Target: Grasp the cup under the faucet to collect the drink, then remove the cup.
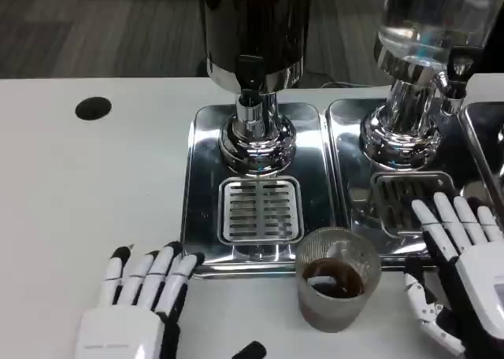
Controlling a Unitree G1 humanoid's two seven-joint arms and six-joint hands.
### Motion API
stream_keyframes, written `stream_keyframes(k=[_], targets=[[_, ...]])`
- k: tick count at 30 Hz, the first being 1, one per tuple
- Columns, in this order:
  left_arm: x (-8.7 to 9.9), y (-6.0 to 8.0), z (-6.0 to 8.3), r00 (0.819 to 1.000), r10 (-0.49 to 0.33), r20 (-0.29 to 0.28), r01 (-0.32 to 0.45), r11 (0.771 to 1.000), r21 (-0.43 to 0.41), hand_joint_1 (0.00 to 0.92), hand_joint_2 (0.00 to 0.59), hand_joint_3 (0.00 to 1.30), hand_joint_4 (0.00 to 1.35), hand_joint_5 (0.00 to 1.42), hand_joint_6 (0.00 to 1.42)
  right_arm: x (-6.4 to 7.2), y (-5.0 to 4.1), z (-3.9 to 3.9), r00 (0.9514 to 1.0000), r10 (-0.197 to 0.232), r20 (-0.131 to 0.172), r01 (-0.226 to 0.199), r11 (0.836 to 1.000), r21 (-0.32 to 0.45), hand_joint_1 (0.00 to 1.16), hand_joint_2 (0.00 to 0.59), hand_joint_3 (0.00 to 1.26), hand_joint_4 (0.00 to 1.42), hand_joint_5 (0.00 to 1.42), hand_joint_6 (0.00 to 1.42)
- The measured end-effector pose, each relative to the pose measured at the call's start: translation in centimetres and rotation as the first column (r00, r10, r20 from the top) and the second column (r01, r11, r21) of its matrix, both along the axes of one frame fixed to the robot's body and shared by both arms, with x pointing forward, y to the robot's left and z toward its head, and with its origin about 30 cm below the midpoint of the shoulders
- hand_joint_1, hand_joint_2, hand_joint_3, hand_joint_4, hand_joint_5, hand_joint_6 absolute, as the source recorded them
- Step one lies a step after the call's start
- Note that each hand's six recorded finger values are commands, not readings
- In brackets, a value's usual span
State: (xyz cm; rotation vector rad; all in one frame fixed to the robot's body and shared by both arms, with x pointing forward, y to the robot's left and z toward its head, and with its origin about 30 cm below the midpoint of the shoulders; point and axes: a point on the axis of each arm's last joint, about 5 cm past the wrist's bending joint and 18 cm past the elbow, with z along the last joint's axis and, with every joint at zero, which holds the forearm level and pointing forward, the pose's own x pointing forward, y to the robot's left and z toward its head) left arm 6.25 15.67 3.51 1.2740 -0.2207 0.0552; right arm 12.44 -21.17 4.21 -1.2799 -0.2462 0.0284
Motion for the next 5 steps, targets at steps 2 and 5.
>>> stream_keyframes(k=[2,5], targets=[[-0.02,-0.07,0.03,1.000,0.007,0.000,-0.007,1.000,0.002,0.000,0.118,0.25,0.00,0.17,0.05,-0.17,0.06,0.00,1.0000,0.002,0.001,-0.002,1.000,0.007,0.13,0.481,0.08,0.00,0.00,0.00],[-0.04,-0.20,0.02,1.000,0.011,0.002,-0.011,1.000,0.019,0.000,0.118,0.25,0.00,0.17,0.05,-0.32,0.12,0.04,1.0000,0.004,0.006,-0.004,1.000,0.011,0.13,0.479,0.08,0.00,0.00,0.00]])
